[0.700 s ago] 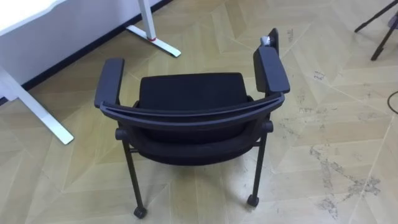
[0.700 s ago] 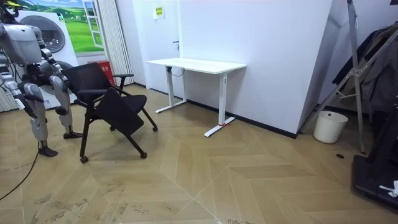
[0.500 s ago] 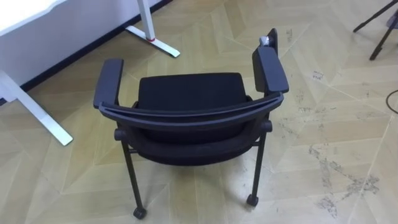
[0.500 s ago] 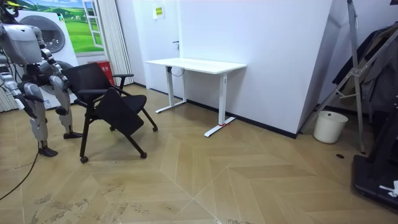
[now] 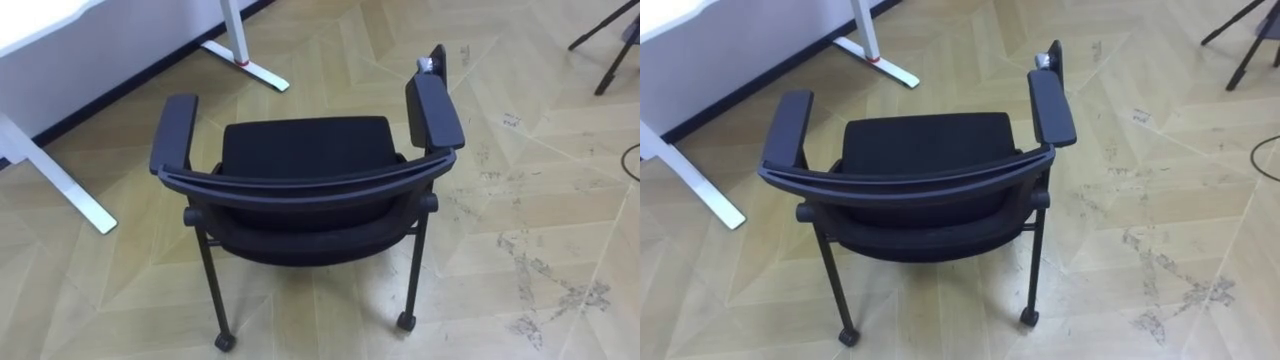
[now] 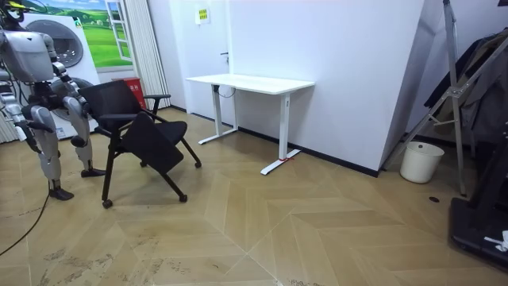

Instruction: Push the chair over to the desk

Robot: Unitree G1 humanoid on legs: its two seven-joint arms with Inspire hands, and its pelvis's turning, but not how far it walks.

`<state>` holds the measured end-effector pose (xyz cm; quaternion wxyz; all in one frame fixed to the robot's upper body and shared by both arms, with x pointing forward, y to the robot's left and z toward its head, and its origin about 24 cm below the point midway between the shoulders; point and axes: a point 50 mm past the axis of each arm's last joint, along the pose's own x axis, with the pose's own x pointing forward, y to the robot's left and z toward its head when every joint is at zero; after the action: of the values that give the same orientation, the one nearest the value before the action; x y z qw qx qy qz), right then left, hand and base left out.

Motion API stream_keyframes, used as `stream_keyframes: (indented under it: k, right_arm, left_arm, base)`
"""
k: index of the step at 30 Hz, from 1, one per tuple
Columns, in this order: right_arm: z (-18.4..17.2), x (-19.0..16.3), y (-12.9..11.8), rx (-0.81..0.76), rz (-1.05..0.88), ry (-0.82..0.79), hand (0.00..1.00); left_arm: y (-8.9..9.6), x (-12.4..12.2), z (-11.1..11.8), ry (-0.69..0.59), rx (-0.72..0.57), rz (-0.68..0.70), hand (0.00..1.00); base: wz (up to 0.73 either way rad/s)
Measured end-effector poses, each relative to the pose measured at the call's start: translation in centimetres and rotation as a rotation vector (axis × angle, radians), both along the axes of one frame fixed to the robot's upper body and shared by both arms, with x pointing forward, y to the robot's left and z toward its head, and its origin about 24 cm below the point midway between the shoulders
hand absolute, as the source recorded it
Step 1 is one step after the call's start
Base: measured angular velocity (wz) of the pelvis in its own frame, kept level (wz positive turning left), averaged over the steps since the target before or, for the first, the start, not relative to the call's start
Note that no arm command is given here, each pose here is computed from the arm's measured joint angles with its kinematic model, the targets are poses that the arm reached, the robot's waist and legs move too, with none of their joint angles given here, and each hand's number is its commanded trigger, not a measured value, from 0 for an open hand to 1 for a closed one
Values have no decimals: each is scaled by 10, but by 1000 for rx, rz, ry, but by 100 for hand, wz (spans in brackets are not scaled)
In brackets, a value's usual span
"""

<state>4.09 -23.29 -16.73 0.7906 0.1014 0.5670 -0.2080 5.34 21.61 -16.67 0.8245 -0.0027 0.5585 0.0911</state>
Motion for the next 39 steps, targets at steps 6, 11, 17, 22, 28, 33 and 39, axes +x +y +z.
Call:
stream_keyframes:
  k: [6,11,17,22,28,33,39]
  right_arm:
    - [0,0,0,0,8,0,0]
    - [0,0,0,-1,15,-1,0]
    - [0,1,0,4,38,-6,0]
    - [0,4,1,17,54,-5,0]
    - [0,10,2,35,82,-23,0]
    - [1,18,2,34,102,-40,0]
    - [0,14,1,33,114,-9,0]
  left_arm:
    - [1,1,0,-11,-3,13,0]
    - [1,3,1,-21,-12,26,0]
    - [1,0,1,-24,-31,38,0]
    - [6,-10,2,-40,-38,118,0]
    - [10,-13,4,-58,-38,158,0]
    - [11,-13,5,-87,-56,160,0]
    - [12,-17,8,-130,-76,202,0]
  base:
    - [0]
    - [0]
    - [0]
    - [8]
    - [10]
    - [18]
    - [20]
